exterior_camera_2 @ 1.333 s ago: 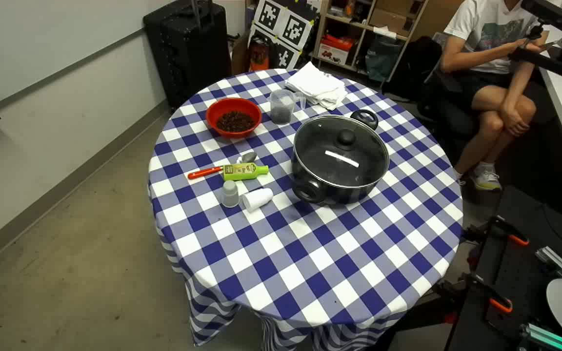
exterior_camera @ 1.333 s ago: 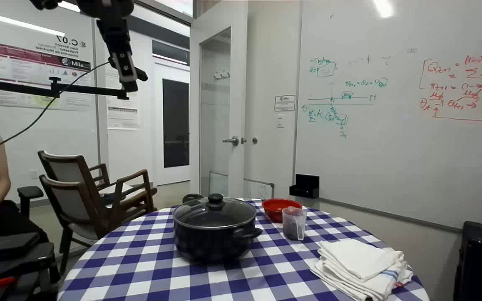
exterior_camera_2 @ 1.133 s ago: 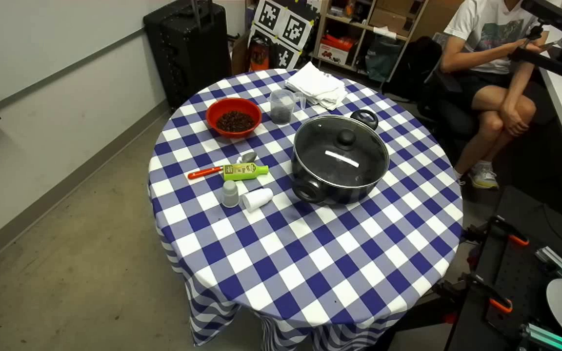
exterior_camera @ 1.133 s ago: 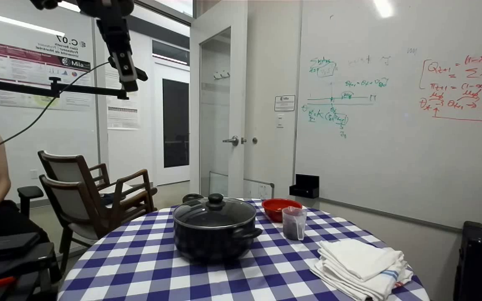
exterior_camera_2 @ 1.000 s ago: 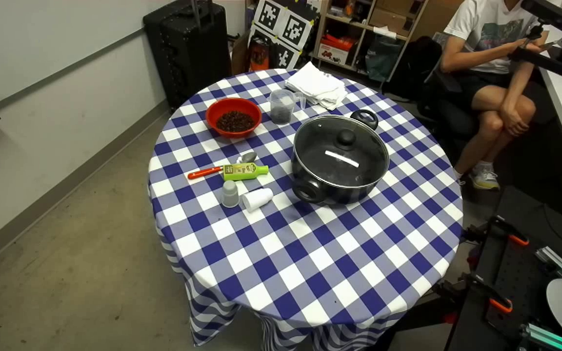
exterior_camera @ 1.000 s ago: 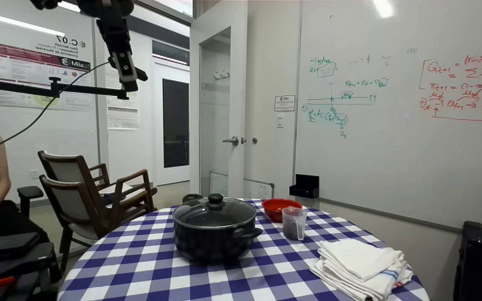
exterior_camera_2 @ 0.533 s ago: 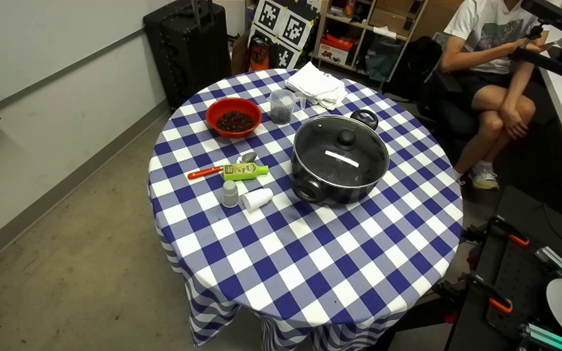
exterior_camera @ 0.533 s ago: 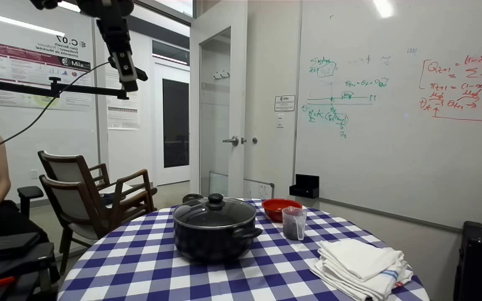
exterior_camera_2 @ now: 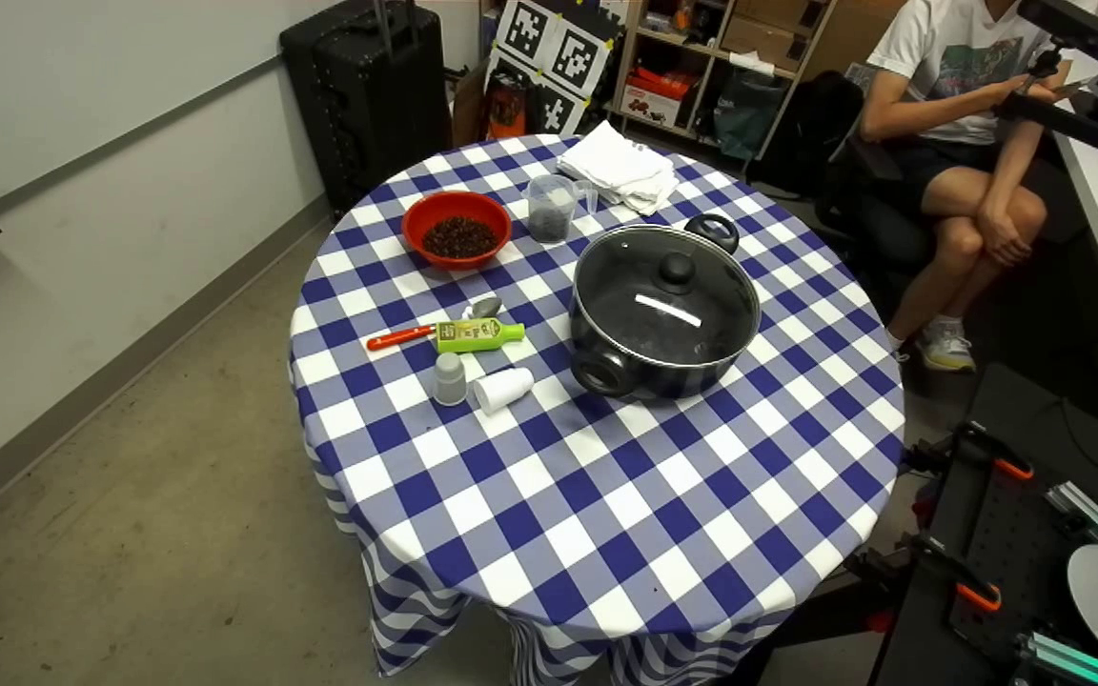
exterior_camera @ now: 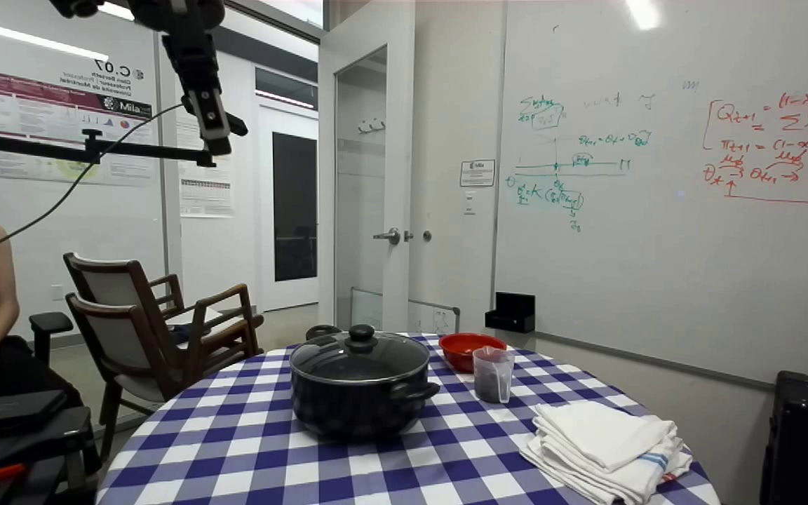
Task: Put the lid on the table, then put the lid back on the pot
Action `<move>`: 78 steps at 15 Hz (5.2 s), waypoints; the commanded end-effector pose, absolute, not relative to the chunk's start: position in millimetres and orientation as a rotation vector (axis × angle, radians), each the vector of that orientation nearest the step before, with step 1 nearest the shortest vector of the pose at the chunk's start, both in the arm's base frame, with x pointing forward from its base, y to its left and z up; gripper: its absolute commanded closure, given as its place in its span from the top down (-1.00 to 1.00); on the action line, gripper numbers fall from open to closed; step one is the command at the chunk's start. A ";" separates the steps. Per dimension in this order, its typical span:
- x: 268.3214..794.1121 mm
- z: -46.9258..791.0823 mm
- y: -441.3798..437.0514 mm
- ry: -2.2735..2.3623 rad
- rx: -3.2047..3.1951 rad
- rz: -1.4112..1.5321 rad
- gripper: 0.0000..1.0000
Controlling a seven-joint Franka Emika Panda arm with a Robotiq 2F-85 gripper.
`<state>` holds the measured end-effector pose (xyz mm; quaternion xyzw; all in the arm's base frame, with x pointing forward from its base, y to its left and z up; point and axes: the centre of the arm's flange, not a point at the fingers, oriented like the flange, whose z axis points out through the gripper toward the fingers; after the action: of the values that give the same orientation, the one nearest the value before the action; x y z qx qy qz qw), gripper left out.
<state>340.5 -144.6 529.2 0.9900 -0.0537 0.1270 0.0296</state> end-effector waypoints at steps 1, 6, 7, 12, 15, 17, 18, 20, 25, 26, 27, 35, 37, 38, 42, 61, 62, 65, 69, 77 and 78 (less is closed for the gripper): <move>353.0 520.0 -139.5 -0.113 3.083 0.377 1.00; 409.0 487.7 -125.7 -0.006 3.127 0.239 1.00; 418.9 480.9 -122.0 -0.004 3.137 0.207 1.00; 482.8 468.9 -89.2 -0.121 3.233 0.075 1.00; 514.3 458.5 -70.8 -0.148 3.200 0.081 1.00; 532.7 447.4 -58.8 -0.158 3.180 0.083 1.00; 542.5 440.0 -52.2 -0.164 3.173 0.090 1.00; 562.2 426.6 -37.5 -0.167 3.146 0.099 1.00; 599.7 385.8 6.8 -0.156 3.106 0.054 1.00; 606.2 376.3 17.2 -0.154 3.095 0.030 1.00; 609.3 369.4 24.4 -0.149 3.091 0.009 1.00; 624.1 315.3 44.1 -0.135 3.086 -0.173 1.00; 626.4 306.8 42.1 -0.139 3.096 -0.200 1.00; 627.8 304.1 42.2 -0.126 3.116 -0.190 1.00; 633.0 297.5 49.4 -0.050 3.192 -0.177 1.00; 647.5 267.0 30.5 -0.036 3.096 -0.190 1.00; 647.7 266.8 30.2 -0.035 3.096 -0.191 1.00; 648.6 265.8 30.2 -0.032 3.099 -0.194 0.33; 649.1 267.4 34.5 -0.021 3.106 -0.192 -0.28; 645.4 286.5 29.6 -0.029 3.120 -0.171 -0.50; 641.7 300.0 24.2 -0.019 3.118 -0.143 -0.50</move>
<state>642.0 36.0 269.1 0.9980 -0.0008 -0.0620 0.0079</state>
